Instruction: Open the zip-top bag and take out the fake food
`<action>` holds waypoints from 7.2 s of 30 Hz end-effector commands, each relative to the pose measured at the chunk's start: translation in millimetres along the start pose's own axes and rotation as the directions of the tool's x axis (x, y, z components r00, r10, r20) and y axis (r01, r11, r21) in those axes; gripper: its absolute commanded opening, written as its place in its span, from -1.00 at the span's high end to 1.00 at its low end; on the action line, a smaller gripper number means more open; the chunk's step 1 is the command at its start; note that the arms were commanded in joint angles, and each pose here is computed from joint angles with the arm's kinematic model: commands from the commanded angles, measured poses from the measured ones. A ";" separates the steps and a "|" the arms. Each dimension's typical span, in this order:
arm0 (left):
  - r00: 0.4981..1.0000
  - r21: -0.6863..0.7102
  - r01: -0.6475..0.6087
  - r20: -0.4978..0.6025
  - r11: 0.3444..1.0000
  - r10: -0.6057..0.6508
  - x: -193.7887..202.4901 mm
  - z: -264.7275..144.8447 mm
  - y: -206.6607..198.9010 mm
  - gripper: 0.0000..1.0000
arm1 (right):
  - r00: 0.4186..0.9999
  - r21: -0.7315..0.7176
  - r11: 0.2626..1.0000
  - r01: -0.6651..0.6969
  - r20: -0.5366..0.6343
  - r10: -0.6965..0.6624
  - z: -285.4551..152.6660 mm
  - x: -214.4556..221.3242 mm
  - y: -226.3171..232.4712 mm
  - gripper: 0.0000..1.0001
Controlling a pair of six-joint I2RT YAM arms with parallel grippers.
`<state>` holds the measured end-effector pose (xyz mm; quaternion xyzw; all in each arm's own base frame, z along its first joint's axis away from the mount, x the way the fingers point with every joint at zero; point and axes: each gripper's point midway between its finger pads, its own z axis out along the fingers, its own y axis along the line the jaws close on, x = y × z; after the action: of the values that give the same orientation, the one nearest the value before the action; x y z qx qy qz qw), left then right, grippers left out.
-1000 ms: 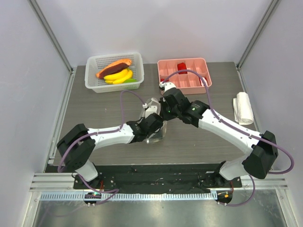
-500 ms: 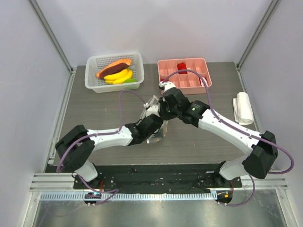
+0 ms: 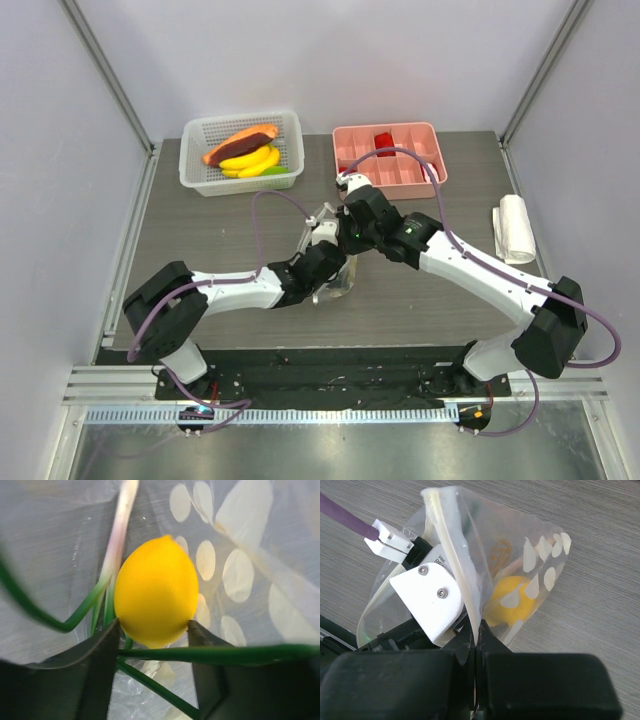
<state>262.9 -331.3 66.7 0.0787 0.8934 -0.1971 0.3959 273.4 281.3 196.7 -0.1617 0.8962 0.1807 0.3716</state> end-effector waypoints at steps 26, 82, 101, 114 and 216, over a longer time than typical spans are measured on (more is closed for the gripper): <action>0.987 0.004 0.065 0.146 0.998 -0.065 -56.2 -59.7 -1.8 0.21 | 0.993 0.007 0.994 -0.106 0.056 0.105 -18.5 -18.0 -24.0 0.98; 0.989 -0.051 -0.092 0.111 0.994 0.097 -67.2 -16.7 -5.9 1.00 | 0.990 0.087 0.990 -0.109 0.102 0.100 -27.9 -19.0 -45.5 0.98; 0.990 -0.068 -0.041 0.130 0.997 0.050 -107.2 -56.3 -14.6 1.00 | 0.982 0.149 0.984 -0.101 0.176 0.074 -55.7 -48.9 -54.2 0.98; 0.986 -0.030 -0.054 0.156 0.998 0.058 -108.0 -69.1 -21.6 1.00 | 0.986 0.108 0.993 -0.051 0.165 0.033 -47.9 -38.0 -52.1 0.98; 0.953 0.150 -0.252 0.211 0.956 0.218 -145.5 -116.8 -72.8 0.31 | 0.991 0.083 0.995 -0.055 0.123 0.044 -32.0 -42.0 -39.9 0.98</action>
<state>245.0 -344.9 267.3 0.1974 0.8116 -0.2679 0.4802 292.1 229.2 212.2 -0.1182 0.8994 0.1361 0.3983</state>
